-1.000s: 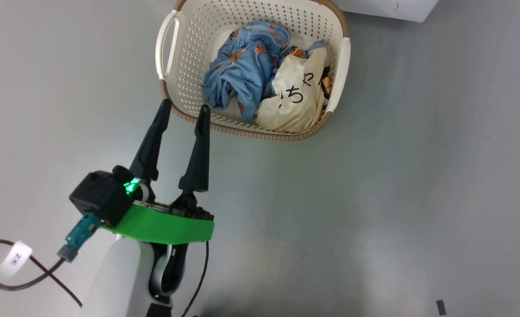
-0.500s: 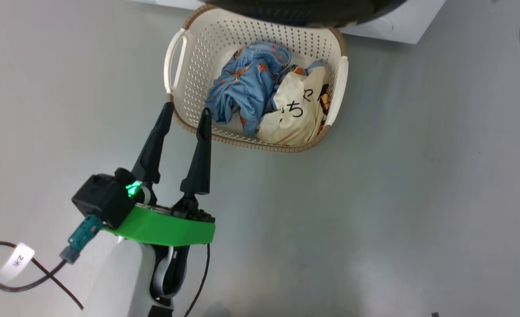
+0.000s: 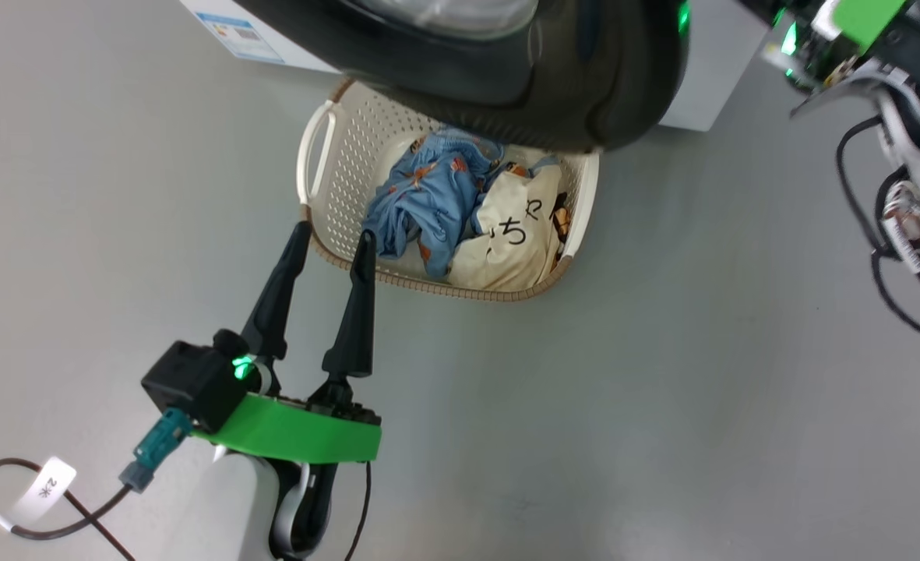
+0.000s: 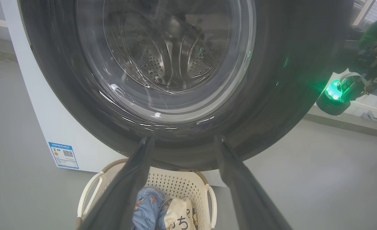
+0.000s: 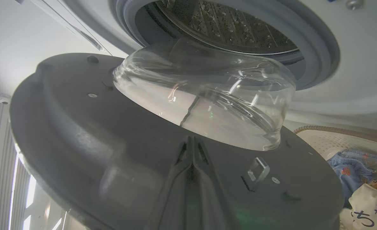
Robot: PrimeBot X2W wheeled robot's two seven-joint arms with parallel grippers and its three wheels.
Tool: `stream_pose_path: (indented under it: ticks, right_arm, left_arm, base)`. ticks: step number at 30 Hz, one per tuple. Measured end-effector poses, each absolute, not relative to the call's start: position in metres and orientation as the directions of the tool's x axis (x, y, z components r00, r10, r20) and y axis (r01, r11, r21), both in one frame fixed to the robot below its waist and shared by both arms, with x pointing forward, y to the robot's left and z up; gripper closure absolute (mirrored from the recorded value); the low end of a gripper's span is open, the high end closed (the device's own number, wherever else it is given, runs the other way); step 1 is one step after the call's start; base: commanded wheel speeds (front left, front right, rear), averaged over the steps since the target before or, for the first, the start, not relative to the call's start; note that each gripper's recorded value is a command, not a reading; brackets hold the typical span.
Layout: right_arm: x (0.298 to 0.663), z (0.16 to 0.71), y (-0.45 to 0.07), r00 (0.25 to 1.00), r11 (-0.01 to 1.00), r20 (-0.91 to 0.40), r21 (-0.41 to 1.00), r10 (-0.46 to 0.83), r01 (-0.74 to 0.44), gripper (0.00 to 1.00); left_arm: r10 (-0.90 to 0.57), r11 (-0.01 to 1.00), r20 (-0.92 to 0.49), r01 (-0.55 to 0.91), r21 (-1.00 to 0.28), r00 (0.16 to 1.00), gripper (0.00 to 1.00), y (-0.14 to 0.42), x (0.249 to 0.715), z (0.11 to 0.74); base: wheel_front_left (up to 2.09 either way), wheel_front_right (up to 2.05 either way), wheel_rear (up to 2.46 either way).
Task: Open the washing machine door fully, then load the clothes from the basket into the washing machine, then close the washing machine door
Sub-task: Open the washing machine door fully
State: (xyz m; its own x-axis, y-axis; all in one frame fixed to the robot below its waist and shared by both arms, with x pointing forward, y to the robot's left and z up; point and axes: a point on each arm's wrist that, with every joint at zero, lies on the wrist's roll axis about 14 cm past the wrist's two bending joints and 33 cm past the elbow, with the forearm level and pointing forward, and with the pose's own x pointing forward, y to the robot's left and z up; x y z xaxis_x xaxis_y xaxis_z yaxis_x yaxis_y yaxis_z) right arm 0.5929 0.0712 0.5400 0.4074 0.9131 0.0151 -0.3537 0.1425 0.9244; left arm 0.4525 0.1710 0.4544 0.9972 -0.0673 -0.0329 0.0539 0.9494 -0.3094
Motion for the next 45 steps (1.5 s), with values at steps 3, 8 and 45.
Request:
stream_pose_path:
  ticks: [3, 8, 45]
  right_arm:
    - [0.579, 0.544, 0.078, 0.380, 0.126, 0.019, 0.927, 0.925, -0.354, 1.00]
    - [0.556, 0.550, 0.088, 0.326, 0.115, 0.011, 0.923, 0.945, -0.366, 1.00]
    - [0.429, 0.575, 0.146, 0.027, -0.035, 0.048, 0.930, 0.998, -0.365, 1.00]
  left_arm:
    - [-0.066, 0.950, -0.028, 0.054, -0.307, 0.997, 0.00, 0.171, 0.448, 0.458]
    - [-0.057, 0.950, -0.014, 0.050, -0.310, 0.998, 0.00, 0.173, 0.440, 0.466]
    - [0.033, 0.961, 0.008, -0.029, -0.276, 0.999, 0.00, 0.198, 0.387, 0.485]
  base:
    - [0.00, 0.00, 0.00]
    - [0.00, 0.00, 0.00]
    - [0.00, 0.00, 0.00]
